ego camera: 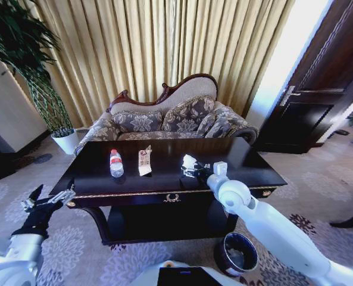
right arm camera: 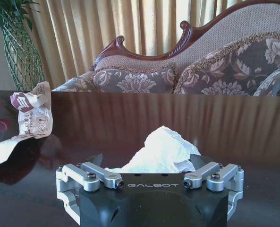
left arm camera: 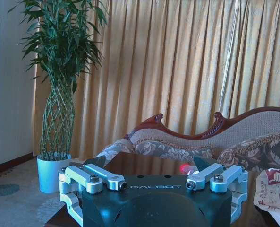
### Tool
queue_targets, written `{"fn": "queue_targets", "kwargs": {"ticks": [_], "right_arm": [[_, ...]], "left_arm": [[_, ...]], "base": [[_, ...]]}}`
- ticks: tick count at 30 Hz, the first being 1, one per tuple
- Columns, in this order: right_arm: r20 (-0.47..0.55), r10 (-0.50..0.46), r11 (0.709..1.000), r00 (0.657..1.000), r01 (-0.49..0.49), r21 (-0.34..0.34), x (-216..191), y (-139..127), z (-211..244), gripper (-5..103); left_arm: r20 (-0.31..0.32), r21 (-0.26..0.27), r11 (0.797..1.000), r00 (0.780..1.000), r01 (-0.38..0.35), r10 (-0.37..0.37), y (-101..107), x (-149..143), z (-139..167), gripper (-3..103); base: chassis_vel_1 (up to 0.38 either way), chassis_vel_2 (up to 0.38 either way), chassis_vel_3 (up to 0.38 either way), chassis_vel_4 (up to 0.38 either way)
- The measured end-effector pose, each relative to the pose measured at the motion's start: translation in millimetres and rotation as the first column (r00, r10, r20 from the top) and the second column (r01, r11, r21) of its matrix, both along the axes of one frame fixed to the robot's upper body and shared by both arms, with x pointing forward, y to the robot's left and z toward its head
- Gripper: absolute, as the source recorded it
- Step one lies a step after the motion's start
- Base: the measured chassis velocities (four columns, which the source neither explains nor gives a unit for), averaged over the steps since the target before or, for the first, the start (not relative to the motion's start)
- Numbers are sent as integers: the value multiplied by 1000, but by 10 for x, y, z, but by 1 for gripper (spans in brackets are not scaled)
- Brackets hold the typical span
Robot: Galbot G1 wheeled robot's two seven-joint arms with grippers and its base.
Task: Move to the front of the table and place the trash on the table into the trash bin.
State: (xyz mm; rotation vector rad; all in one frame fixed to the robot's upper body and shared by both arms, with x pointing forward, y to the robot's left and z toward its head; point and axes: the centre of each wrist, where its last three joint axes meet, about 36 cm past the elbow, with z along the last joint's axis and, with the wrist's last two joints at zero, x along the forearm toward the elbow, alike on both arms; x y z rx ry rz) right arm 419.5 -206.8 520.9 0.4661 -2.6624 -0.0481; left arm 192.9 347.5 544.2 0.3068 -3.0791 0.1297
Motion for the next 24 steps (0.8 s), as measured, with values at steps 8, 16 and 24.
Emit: {"fn": "queue_targets", "kwargs": {"ticks": [8, 16, 24], "right_arm": [[-33, -2, 1000, 999, 2, -2, 96, 34, -99, 100], [-31, -22, 999, 999, 21, -30, 225, 72, -209, 100], [-32, -43, 998, 999, 42, -53, 331, 26, -287, 100]], "left_arm": [[-10, 4, 1000, 1000, -5, 5, 6, -21, -6, 100], [-9, 7, 1000, 1000, -6, 6, 9, -26, -6, 100], [-3, 5, 1000, 1000, -3, 3, 7, -18, -4, 100]], "base": [[0, 0, 0, 0], [0, 0, 0, 0], [0, 0, 0, 0]]}}
